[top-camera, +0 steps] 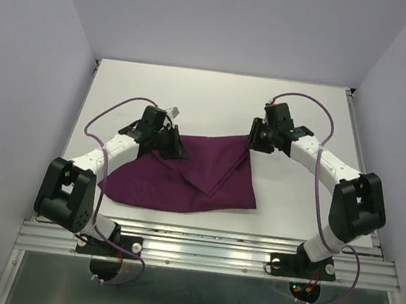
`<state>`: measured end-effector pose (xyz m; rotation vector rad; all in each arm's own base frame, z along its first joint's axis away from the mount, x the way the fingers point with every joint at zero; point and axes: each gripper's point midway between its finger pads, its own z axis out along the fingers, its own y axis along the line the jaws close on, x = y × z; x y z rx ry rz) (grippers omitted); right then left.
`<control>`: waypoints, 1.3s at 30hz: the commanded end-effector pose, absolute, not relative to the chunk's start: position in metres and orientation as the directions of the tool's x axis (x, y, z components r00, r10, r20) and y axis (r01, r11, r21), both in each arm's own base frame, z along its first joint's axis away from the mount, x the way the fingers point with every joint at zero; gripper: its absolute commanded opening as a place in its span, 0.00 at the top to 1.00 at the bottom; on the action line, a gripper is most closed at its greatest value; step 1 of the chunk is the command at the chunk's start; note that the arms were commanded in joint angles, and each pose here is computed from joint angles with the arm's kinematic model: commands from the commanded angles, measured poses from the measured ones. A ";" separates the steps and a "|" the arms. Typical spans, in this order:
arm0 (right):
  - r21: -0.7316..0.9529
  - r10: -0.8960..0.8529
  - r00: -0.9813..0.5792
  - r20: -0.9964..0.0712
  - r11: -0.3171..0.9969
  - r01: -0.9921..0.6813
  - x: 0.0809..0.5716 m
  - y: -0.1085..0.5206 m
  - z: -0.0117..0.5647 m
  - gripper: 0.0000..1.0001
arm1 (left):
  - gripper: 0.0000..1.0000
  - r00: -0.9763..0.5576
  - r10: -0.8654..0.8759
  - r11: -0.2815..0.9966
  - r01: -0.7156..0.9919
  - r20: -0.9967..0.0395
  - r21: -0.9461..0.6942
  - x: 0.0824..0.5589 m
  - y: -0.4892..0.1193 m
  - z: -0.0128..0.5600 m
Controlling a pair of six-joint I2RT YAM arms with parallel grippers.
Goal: Prepare the surgical pack
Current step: Pack the surgical kit at the center of the board.
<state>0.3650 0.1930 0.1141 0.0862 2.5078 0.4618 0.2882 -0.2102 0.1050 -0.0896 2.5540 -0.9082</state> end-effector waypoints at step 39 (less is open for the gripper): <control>0.438 0.157 -0.807 -0.569 0.889 -0.136 0.399 0.244 0.131 0.86 | 1.00 -0.920 -0.112 0.835 0.117 -0.375 -0.538 0.278 -0.211 0.071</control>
